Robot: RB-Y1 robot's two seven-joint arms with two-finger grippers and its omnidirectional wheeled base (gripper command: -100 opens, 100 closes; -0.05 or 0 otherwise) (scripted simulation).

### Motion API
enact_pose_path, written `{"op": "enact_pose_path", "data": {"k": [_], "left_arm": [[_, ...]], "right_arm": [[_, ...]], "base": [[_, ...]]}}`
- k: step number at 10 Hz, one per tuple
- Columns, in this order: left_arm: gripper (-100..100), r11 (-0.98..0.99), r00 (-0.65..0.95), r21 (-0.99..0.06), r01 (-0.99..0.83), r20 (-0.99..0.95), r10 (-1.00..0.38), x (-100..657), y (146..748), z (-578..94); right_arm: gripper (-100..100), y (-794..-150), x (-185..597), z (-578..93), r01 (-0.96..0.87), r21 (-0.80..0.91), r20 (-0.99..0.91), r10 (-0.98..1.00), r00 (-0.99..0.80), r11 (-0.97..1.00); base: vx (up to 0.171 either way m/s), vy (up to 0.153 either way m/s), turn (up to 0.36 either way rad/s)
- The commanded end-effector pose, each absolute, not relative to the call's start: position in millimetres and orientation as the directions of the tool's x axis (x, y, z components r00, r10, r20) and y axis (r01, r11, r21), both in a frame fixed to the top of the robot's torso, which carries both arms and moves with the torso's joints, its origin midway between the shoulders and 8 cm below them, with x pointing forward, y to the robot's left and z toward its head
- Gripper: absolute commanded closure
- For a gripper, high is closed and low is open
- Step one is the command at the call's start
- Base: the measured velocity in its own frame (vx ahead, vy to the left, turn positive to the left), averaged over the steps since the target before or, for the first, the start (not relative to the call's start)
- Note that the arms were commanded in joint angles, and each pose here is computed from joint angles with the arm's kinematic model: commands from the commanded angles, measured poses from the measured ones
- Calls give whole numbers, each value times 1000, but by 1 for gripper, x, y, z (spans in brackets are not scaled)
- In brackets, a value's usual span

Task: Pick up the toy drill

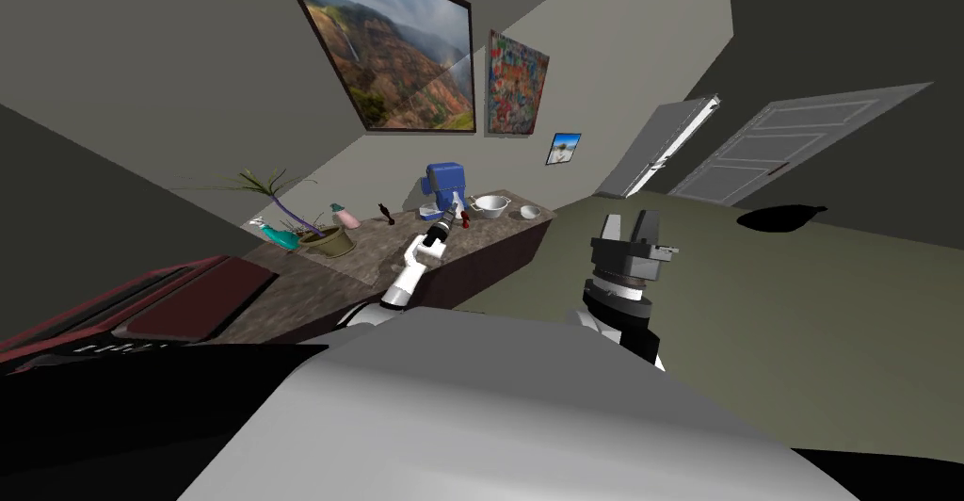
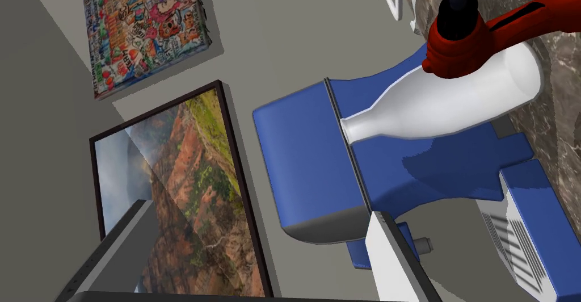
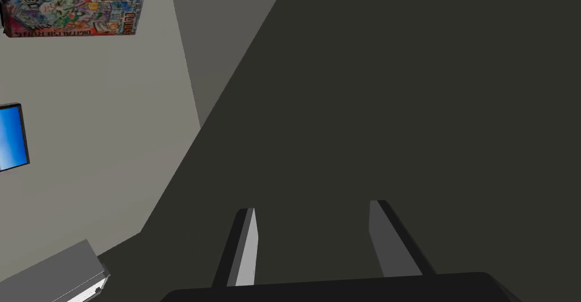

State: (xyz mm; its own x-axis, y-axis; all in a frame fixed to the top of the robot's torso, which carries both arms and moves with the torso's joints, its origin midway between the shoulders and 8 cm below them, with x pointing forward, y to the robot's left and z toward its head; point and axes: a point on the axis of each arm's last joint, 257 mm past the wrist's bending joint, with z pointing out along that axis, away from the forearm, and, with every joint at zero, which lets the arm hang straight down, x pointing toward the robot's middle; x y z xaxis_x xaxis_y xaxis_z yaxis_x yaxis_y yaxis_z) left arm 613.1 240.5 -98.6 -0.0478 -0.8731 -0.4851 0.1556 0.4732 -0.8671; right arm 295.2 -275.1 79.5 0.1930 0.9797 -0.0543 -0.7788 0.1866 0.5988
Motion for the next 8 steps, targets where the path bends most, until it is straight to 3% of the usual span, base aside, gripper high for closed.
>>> {"op": "enact_pose_path", "data": {"k": [1,8], "left_arm": [[-100,500,-45,-860,105,-506,-861,628,252,-103],[-100,555,-36,-827,-90,-554,-832,671,301,-120]], "right_arm": [[0,-275,295,79,-779,599,-54,980,193,187],[0,-275,295,79,-779,599,-54,980,193,187]], "base": [[-56,52,-290],[-38,53,-194]]}}
